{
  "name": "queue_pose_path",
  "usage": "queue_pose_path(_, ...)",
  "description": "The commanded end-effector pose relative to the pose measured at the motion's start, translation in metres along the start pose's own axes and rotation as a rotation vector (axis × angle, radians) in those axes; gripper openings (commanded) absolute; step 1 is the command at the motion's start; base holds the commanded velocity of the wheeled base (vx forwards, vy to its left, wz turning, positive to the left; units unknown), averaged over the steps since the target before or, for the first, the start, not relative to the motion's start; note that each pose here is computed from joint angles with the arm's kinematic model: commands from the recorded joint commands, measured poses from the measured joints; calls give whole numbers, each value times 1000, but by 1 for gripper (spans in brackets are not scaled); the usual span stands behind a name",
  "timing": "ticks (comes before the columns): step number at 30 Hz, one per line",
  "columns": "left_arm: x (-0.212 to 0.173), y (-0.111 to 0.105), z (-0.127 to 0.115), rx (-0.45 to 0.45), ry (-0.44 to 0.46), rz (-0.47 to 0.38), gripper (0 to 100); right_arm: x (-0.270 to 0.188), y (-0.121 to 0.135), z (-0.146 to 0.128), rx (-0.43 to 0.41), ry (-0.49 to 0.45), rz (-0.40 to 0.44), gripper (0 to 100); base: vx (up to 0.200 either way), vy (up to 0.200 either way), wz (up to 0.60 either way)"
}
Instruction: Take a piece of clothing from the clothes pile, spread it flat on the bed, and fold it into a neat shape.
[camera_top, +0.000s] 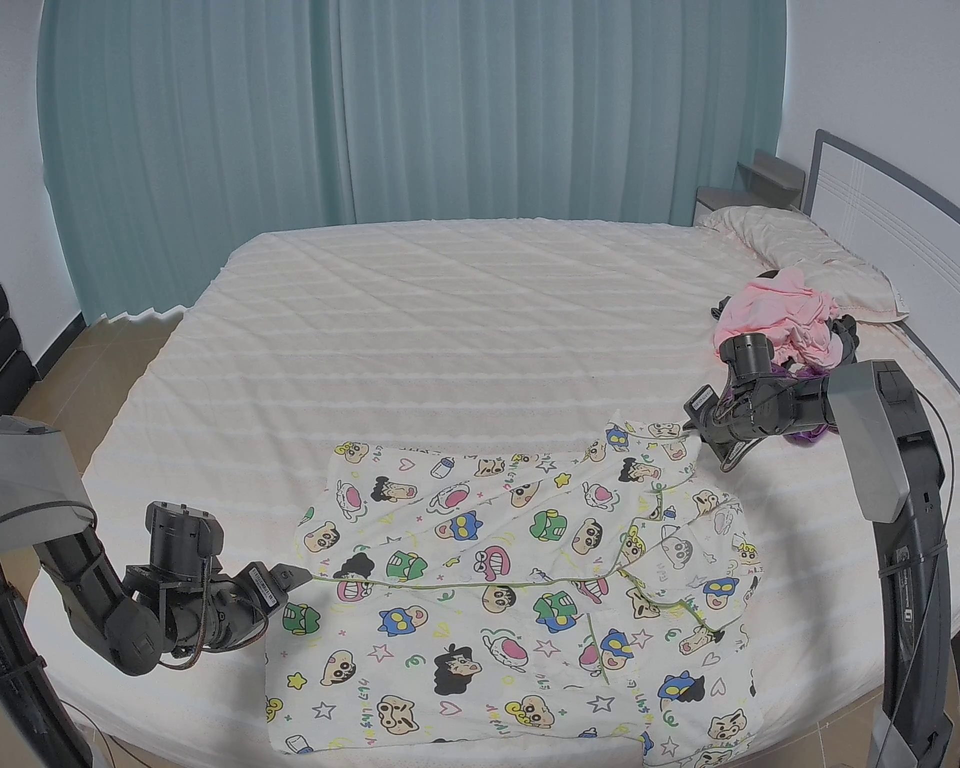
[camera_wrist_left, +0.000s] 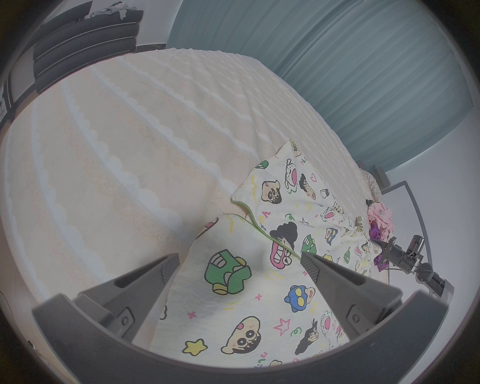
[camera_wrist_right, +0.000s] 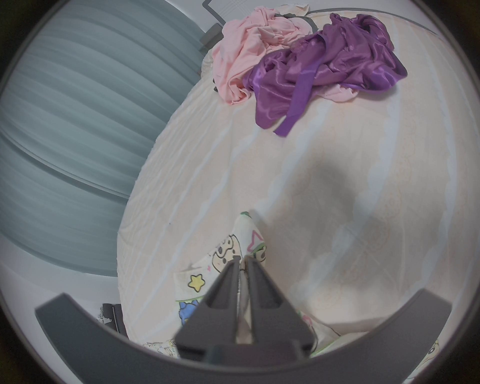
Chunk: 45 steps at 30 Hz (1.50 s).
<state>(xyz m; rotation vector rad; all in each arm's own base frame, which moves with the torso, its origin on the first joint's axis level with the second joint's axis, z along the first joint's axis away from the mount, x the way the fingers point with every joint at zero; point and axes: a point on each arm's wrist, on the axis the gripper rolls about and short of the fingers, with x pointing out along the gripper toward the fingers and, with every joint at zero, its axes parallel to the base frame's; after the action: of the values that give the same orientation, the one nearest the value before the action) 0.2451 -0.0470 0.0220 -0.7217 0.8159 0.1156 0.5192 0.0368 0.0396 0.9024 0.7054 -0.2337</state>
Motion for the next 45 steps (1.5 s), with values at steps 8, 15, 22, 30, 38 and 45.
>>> queue_pose_path(8,0,0,0,0,1,1,100,-13,25,12,-19,-116,157,0,0,0,0)
queue_pose_path(15,0,0,0,0,1,1,100,-11,15,5,-129,-181,225,0,0,0,0)
queue_pose_path(22,0,0,0,0,1,1,100,1,-7,-5,-207,-165,173,0,0,0,0)
queue_pose_path(30,-2,0,0,0,0,-4,100,-37,-6,8,-212,-173,152,0,0,0,0)
queue_pose_path(38,-14,-1,-1,4,-5,-85,100,-116,-38,11,-254,-158,51,100,0,0,0)
queue_pose_path(45,-21,0,-1,2,-16,-92,100,-185,-67,-21,-257,-113,5,100,0,0,0)
